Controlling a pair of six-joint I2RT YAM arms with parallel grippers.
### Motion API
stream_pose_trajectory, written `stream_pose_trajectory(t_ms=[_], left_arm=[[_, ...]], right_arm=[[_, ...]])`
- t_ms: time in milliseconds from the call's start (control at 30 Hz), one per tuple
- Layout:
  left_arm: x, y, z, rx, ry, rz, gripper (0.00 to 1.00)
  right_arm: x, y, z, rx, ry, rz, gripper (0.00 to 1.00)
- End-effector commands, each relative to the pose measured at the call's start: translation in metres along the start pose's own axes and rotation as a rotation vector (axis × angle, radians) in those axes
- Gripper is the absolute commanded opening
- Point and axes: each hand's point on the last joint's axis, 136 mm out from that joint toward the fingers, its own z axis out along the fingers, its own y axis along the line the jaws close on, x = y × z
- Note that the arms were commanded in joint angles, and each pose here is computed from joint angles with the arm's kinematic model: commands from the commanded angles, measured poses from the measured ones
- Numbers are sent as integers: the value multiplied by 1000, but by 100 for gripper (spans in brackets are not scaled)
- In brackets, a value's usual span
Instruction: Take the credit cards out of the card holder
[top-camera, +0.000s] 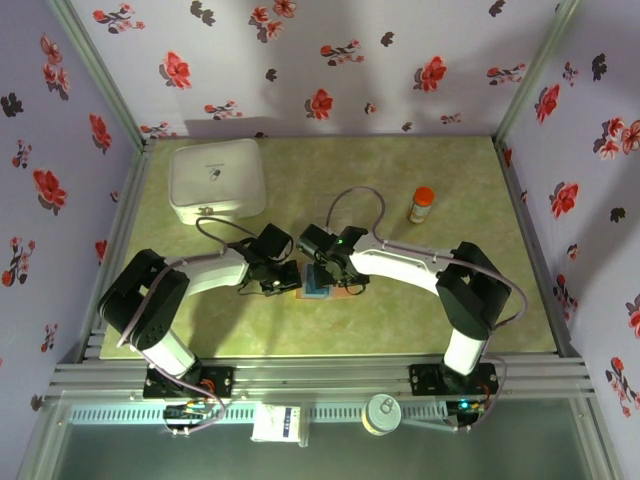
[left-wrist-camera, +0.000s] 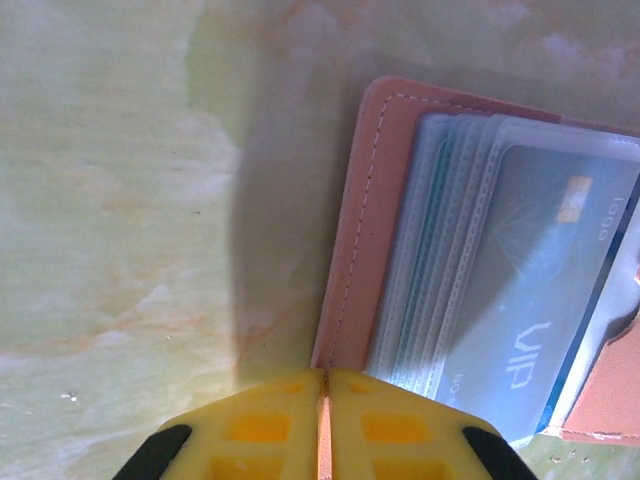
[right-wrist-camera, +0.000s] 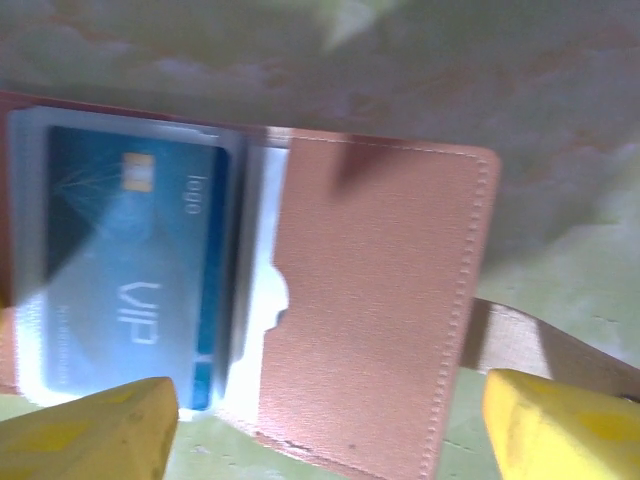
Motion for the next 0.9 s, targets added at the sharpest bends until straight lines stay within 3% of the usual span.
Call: stream_pose_trajectory(t_ms=[0,667,867], left_arm=[[3,4,5,-22,30,4,11],[4,7,6,-31,33,1,11],[5,9,6,-35,34,-2,11]], right_arm=[[0,-29,1,115,-13,2,86],[8,-29,43,-3,77,79,85],[22,-37,66,27,127,85,84]])
